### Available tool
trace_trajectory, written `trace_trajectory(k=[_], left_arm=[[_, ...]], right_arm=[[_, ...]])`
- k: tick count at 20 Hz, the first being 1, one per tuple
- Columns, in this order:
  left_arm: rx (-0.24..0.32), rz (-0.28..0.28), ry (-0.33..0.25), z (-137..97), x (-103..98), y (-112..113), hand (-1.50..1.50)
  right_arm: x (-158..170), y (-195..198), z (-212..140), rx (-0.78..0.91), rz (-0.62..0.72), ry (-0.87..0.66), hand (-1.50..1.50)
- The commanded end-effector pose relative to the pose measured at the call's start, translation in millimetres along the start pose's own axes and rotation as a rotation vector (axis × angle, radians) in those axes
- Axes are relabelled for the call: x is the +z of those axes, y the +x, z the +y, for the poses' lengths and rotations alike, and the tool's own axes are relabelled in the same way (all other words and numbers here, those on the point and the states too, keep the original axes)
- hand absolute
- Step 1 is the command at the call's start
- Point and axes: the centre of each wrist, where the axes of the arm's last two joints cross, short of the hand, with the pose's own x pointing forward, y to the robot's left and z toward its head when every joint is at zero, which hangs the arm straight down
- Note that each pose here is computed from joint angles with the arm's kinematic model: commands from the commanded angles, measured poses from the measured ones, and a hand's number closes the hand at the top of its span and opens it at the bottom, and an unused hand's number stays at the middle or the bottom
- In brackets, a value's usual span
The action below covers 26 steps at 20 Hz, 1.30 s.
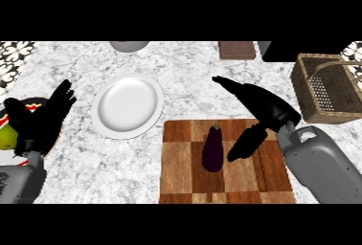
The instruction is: Pick the eggplant from the cutting board and place it in the basket
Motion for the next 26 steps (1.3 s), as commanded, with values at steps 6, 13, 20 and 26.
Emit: trace_trajectory(k=[6,13,20,26], left_arm=[[-0.004,-0.001,0.010,17,12,-10,0.00],[-0.009,-0.001,0.020,13,1,-9,0.00],[-0.012,-0.007,-0.006,-2,-6,2,0.00],[-0.009,-0.002,0.030,15,9,-11,0.00]], right_arm=[[-40,-40,64,-0.037,0.004,-0.014,-1.50],[-51,-51,66,0.012,0.093,0.095,-1.50],[-61,-54,77,0.031,0.078,0.099,-1.50],[-48,-60,64,-0.012,0.047,0.123,-1.50]])
